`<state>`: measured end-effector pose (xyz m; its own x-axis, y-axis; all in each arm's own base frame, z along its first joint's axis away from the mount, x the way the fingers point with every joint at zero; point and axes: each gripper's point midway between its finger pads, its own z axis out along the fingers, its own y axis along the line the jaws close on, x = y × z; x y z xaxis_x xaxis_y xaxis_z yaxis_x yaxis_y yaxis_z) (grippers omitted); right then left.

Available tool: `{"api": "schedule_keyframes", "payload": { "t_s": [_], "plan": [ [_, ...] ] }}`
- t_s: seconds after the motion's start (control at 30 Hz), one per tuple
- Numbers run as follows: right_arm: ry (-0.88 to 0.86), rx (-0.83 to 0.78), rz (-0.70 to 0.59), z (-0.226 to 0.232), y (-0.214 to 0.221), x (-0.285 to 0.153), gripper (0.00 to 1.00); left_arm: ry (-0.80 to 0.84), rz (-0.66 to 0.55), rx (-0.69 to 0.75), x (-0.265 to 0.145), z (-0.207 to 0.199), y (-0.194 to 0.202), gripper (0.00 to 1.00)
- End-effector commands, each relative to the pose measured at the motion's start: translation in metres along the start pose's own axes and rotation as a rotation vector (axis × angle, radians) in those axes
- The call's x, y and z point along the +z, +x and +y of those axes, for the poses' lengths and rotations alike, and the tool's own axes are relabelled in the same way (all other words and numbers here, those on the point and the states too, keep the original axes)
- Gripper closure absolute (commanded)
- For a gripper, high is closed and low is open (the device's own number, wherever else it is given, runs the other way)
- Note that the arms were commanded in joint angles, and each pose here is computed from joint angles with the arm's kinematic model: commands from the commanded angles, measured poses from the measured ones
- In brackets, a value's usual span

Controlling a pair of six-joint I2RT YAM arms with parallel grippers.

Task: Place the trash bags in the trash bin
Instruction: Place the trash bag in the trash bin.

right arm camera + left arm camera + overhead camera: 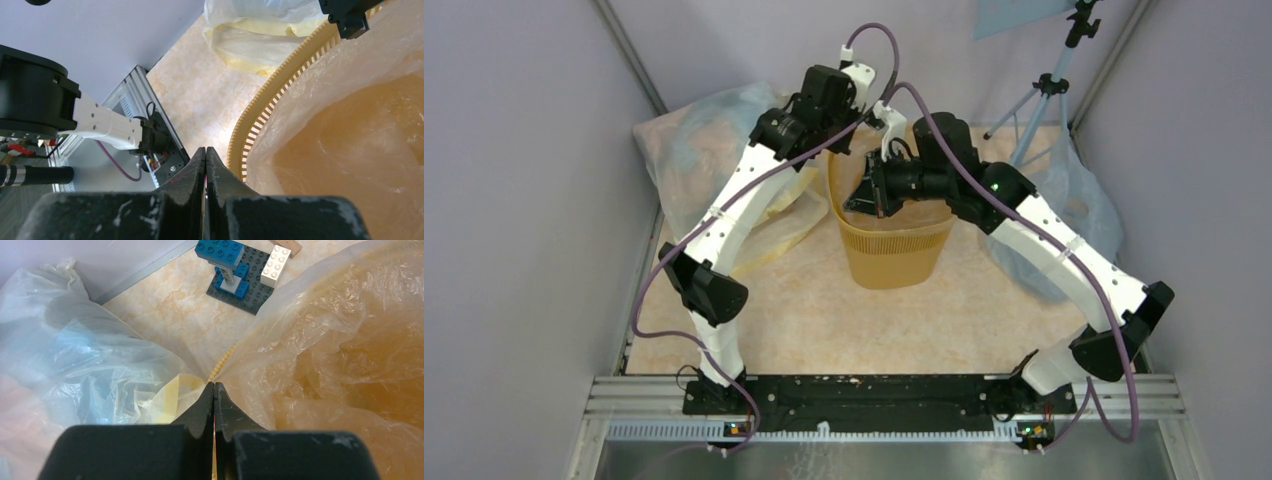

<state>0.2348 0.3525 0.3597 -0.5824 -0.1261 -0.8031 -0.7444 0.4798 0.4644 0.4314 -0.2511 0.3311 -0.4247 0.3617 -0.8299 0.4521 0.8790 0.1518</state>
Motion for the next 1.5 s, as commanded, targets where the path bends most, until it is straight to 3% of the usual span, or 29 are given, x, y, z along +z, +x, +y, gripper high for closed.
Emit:
{"api": "schedule_keyframes", "payload": {
  "t_s": [0.0, 0.1, 0.2, 0.53, 0.73, 1.07, 1.47],
  "plan": [
    [-0.026, -0.045, -0.053, 0.009, -0.02, -0.005, 0.97, -0.008, -0.047, 0.012, -0.023, 0.007, -0.013, 1.0],
    [0.082, -0.036, -0.086, -0.007, -0.025, -0.014, 0.92, 0.032, -0.087, -0.024, -0.028, 0.001, -0.02, 0.98],
    [0.142, 0.002, -0.124, -0.022, -0.029, -0.027, 0.77, 0.081, -0.137, -0.08, -0.035, -0.003, -0.03, 0.95],
    [0.193, 0.111, -0.19, -0.05, -0.03, -0.052, 0.56, 0.141, -0.14, -0.166, -0.043, -0.012, -0.031, 0.68],
    [0.147, 0.128, -0.142, -0.048, -0.023, -0.04, 0.38, 0.148, -0.097, -0.168, -0.033, -0.015, -0.02, 0.61],
    [0.051, 0.143, -0.069, -0.04, -0.009, -0.008, 0.45, 0.13, -0.047, -0.187, -0.02, -0.011, -0.007, 0.61],
    [0.051, 0.137, 0.013, -0.044, 0.011, 0.021, 0.49, 0.172, -0.009, -0.204, -0.005, -0.015, 0.003, 0.68]
  ]
}}
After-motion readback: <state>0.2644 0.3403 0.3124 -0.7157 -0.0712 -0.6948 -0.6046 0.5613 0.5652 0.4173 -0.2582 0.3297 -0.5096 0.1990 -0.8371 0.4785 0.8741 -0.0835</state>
